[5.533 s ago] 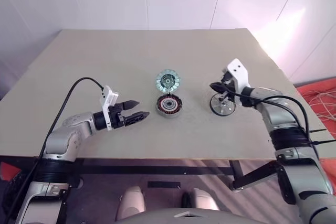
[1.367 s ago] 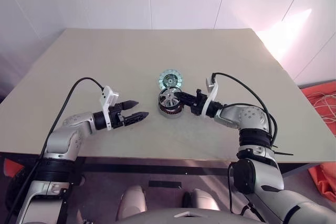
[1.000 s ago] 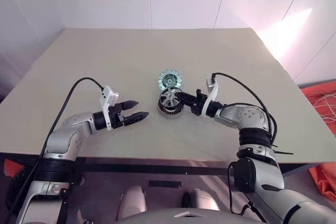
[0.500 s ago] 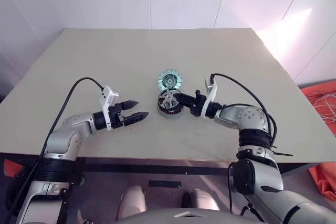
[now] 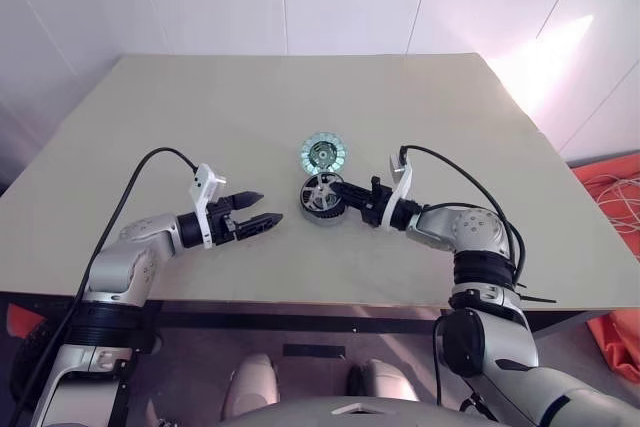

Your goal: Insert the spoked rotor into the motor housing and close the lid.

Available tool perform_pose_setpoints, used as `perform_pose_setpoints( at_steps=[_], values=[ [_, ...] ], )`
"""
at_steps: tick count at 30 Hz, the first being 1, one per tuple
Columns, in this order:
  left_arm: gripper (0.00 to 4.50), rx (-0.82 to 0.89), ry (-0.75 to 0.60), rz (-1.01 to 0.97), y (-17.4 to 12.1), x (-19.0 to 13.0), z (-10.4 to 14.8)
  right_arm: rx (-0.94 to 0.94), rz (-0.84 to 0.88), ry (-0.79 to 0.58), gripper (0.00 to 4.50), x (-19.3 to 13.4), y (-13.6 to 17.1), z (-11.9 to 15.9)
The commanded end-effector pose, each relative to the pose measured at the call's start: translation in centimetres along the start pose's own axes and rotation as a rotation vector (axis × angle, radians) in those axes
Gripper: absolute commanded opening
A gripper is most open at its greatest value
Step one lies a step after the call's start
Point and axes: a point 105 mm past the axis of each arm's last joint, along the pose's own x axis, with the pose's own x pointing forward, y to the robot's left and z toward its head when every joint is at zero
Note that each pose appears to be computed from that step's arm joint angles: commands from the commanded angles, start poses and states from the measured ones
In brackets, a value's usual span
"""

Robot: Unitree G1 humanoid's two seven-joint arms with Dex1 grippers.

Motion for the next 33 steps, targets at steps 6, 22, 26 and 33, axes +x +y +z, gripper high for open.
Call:
perform_pose_setpoints(
  at_steps=[6,22,26,33],
  values=[
    [4.5,0.047,-0.035,-0.001,-0.2,-0.2,1.4,-0.03,0.042,-0.017,0.39,0.5,1.3,0.7],
    [4.5,0.046,-0.033,-0.002,-0.1,-0.1,1.3,-0.109,0.037,-0.037,3.02,0.3,1.5,1.0],
    [4.5,0.045,-0.033,-0.002,-0.2,-0.1,1.2,-0.148,0.08,-0.043,3.02,0.1,2.6,1.2],
    [4.5,0.044,-0.034,-0.002,-0.1,-0.1,1.1,-0.207,0.16,-0.053,3.02,-0.3,4.7,1.7]
  ],
)
